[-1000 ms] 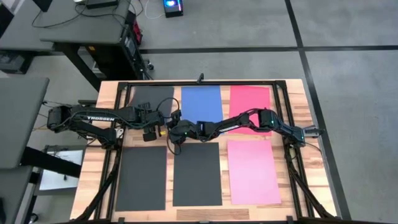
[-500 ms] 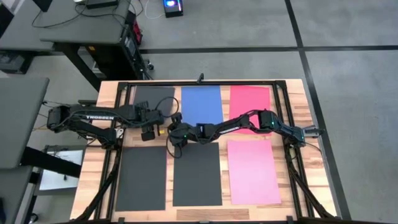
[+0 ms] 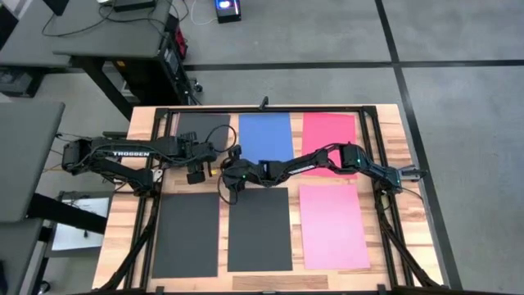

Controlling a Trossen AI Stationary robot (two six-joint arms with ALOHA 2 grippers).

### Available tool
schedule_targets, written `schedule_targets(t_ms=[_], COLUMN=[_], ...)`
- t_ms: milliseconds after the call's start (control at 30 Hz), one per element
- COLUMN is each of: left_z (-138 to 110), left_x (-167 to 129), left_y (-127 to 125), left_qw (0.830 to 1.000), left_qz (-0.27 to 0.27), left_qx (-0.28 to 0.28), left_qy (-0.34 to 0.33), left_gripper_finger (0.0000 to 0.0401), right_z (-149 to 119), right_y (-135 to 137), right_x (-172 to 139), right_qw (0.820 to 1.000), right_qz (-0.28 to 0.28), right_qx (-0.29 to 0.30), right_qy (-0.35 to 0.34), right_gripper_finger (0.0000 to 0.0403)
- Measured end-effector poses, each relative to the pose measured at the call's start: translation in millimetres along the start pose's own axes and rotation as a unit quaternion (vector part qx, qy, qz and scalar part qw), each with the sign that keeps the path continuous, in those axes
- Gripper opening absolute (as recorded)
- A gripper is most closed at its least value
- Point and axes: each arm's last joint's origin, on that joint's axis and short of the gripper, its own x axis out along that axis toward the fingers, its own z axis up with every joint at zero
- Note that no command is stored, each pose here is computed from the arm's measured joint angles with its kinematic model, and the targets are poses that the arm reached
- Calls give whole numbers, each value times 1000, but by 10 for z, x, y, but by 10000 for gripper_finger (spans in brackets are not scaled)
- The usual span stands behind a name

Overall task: Organize paper
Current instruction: Stack the black paper on top of the black paper

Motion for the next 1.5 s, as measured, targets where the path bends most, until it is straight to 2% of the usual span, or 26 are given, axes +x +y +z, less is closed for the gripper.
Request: schedule_targets(t_ms=[233,367,467,567,733,967,1200,1333,1500], left_z=[0,0,0,0,1,1,2,2,2], left_x=[1,1,1,1,1,1,2,3,3], left_y=[0,0,-1,-1,-3,-6,-8,-9,-9], left_qw=[1000,1000,1000,1000,1000,1000,1000,1000,1000], left_qz=[0,0,0,-1,-5,-9,-13,-13,-13], left_qx=[0,0,0,0,0,-3,-5,-5,-5], left_qy=[0,0,0,0,0,-1,-1,-1,-1], left_gripper_finger=[166,166,166,166,166,166,166,166,166], right_z=[-184,-213,-229,-232,-254,-327,-261,-245,-250], right_y=[-197,-237,-250,-254,-266,-428,-613,-640,-640], right_x=[111,133,142,143,156,221,242,242,241], right_qw=[996,995,995,996,998,993,992,989,989], right_qz=[-8,-2,2,3,22,66,73,103,112], right_qx=[87,98,96,85,61,102,100,102,101], right_qy=[15,7,5,5,-5,-4,0,-14,-15], right_gripper_finger=[96,144,163,164,144,116,115,115,114])
